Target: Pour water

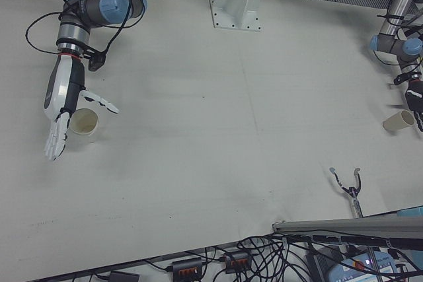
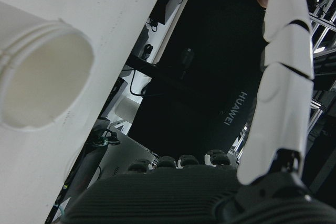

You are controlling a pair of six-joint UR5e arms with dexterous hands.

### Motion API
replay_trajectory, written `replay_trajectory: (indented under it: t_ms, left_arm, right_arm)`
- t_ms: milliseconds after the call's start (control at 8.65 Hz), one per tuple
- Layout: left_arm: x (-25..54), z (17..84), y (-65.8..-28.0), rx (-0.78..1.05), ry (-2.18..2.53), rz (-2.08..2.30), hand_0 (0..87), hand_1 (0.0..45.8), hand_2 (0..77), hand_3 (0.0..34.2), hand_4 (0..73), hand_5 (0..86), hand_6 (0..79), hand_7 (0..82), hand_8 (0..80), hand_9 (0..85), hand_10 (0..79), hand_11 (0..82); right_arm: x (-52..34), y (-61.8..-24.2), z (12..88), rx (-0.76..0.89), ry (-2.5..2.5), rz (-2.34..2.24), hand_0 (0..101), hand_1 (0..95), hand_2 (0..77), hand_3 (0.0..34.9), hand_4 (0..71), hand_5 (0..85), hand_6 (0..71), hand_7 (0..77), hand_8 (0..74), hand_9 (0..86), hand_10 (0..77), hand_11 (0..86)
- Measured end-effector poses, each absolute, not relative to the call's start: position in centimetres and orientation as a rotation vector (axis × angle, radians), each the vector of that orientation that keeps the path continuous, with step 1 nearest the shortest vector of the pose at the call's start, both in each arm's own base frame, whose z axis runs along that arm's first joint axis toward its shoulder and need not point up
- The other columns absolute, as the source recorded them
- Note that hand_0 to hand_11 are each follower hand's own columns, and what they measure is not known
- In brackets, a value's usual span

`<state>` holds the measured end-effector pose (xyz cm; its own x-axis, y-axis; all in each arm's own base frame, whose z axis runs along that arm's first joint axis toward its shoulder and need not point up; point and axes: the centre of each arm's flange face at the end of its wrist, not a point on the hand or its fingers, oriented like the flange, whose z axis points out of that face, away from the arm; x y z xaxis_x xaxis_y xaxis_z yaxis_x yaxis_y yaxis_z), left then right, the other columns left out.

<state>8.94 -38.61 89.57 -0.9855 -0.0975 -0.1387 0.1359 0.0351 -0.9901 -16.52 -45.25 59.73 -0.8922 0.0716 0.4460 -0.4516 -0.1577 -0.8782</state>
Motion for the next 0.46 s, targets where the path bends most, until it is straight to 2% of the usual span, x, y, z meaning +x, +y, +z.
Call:
replay_trajectory:
  t_ms: [116,231,347,462]
  left_arm:
    - [8.7,89.5,-38.3,0.039,2.131,-2.073,50.1,9.3,2.2,7.6,13.6,0.0,0.0,1.6,0.5,1.1,1.1,3.3]
    - [8.5,89.0,-38.2,0.029,2.130,-2.081,50.1,9.3,2.2,7.6,13.6,0.0,0.0,1.6,0.5,1.1,1.1,3.3]
    - [8.6,88.1,-38.3,0.015,2.134,-2.089,50.1,8.7,2.2,0.0,15.8,0.0,0.0,2.7,0.5,1.1,0.5,3.3]
    - [8.7,86.6,-38.8,0.004,2.148,-2.095,50.1,8.7,2.2,0.0,15.8,0.0,0.0,2.7,0.5,1.1,0.0,1.6]
  right_arm:
    - [-14.2,-44.7,56.5,0.442,-1.814,2.125,54,22.9,10.4,0.0,1.1,0.5,0.5,1.6,0.5,1.1,0.5,1.1]
    - [-11.4,-44.4,53.7,0.472,-1.863,2.139,54,22.9,9.3,0.0,1.1,0.5,0.5,1.6,0.5,1.1,0.5,1.1]
    - [-8.8,-44.1,51.3,0.510,-1.913,2.147,54,22.9,9.3,0.0,1.1,0.5,0.5,1.6,0.5,1.1,0.5,1.1]
    - [-6.8,-44.0,49.3,0.540,-1.957,2.144,54,22.9,9.3,0.0,0.0,0.5,0.5,1.6,0.5,1.1,0.5,1.1]
